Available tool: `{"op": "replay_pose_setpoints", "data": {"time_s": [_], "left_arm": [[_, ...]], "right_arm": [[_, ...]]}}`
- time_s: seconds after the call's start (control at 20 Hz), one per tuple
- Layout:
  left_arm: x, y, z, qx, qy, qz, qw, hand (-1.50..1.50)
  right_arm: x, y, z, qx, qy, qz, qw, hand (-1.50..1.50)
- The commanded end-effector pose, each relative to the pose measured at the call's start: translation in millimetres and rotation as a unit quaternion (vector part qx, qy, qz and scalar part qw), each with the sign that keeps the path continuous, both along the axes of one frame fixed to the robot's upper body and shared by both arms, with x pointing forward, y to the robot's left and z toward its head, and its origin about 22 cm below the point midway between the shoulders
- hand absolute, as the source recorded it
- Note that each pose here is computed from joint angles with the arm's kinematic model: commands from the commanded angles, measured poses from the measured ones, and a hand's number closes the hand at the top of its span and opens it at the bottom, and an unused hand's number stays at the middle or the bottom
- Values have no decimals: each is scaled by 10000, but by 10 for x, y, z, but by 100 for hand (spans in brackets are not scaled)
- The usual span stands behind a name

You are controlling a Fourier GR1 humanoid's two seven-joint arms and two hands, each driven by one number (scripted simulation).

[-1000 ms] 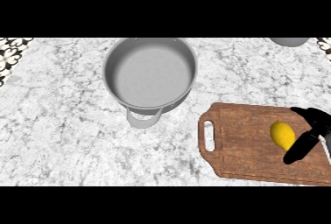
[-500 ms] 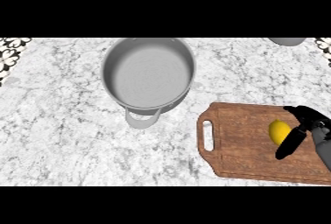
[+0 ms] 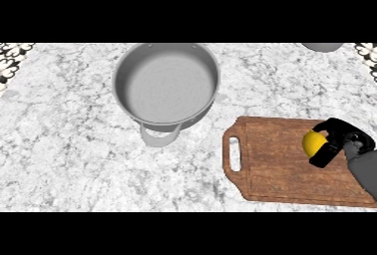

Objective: Pick the lemon from the cutting board and place it in the pot

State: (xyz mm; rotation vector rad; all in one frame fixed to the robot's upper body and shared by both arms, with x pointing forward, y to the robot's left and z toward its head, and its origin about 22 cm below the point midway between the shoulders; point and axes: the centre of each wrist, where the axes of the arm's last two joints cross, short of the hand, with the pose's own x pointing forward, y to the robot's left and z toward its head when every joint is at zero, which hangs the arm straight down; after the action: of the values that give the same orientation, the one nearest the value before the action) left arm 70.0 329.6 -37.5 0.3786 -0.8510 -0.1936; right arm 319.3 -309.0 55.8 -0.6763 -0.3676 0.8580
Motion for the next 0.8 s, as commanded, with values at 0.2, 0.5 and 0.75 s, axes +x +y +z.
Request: {"op": "replay_pose_setpoints", "data": {"time_s": [0.2, 0.5, 0.75], "left_arm": [[845, -43, 551, 82, -2336, -182, 9721, 0], [780, -76, 489, 83, -2229, -220, 9745, 0], [771, -186, 439, -22, -1975, -799, 9770, 0]], "right_arm": [[96, 127, -2, 24, 53, 186, 9998, 150], [50, 1014, 56, 405, -395, 1739, 9831, 150], [-312, 2492, 506, 1063, -1365, 4280, 8871, 150]]}}
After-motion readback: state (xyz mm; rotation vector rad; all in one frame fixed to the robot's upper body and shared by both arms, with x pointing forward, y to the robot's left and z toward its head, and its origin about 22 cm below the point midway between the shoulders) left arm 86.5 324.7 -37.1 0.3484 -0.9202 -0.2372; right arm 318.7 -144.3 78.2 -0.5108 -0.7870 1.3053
